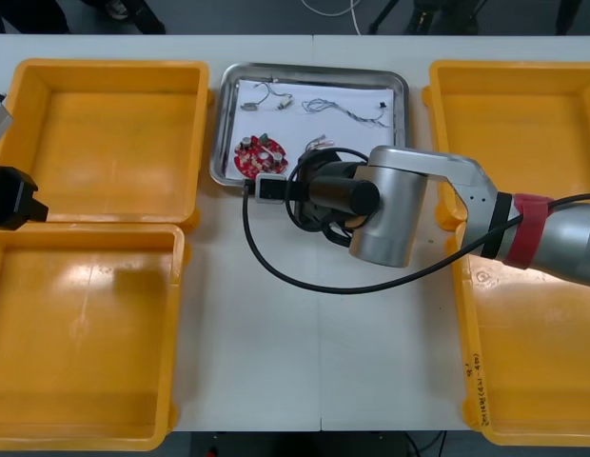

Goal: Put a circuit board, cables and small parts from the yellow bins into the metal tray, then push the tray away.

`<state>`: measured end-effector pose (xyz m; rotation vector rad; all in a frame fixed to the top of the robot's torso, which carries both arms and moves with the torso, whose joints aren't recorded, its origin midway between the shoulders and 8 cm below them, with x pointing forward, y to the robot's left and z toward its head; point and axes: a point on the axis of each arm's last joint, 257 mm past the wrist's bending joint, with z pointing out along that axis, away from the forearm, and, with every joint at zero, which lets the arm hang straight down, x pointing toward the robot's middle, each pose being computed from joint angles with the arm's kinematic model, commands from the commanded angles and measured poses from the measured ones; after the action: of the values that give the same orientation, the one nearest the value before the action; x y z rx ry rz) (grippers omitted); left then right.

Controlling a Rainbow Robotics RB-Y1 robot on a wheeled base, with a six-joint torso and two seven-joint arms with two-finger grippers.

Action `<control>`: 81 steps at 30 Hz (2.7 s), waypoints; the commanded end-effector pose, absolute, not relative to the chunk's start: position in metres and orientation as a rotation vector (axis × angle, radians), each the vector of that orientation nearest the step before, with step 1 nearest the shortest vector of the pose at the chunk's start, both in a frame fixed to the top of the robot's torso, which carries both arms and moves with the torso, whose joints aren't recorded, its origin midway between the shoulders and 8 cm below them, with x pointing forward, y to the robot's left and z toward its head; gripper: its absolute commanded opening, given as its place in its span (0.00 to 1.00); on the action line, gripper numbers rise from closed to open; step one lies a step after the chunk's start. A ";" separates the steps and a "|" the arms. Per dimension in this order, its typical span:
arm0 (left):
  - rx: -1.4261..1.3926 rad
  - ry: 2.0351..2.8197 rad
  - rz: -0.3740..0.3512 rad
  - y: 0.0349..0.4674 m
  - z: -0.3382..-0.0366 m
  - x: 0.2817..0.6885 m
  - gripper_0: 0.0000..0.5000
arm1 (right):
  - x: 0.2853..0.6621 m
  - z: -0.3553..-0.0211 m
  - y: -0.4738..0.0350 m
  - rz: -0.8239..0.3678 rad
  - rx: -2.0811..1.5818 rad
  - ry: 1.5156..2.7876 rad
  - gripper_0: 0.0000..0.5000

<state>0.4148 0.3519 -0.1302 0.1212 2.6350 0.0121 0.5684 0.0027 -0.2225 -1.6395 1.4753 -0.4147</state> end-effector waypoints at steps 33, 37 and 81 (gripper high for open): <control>-0.015 2.610 0.040 0.369 -0.114 0.411 1.00 | 0.615 -0.151 0.004 -0.501 -1.577 1.344 0.03; -0.015 2.610 0.040 0.369 -0.114 0.411 1.00 | 0.615 -0.151 0.004 -0.502 -1.579 1.343 0.07; -0.015 2.610 0.040 0.369 -0.114 0.411 1.00 | 0.525 -0.131 -0.004 -0.421 -1.597 1.658 1.00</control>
<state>0.4147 0.3519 -0.1302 0.1214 2.6348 0.0123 0.5333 -0.0086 -0.1680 -1.6476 1.6799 -0.4523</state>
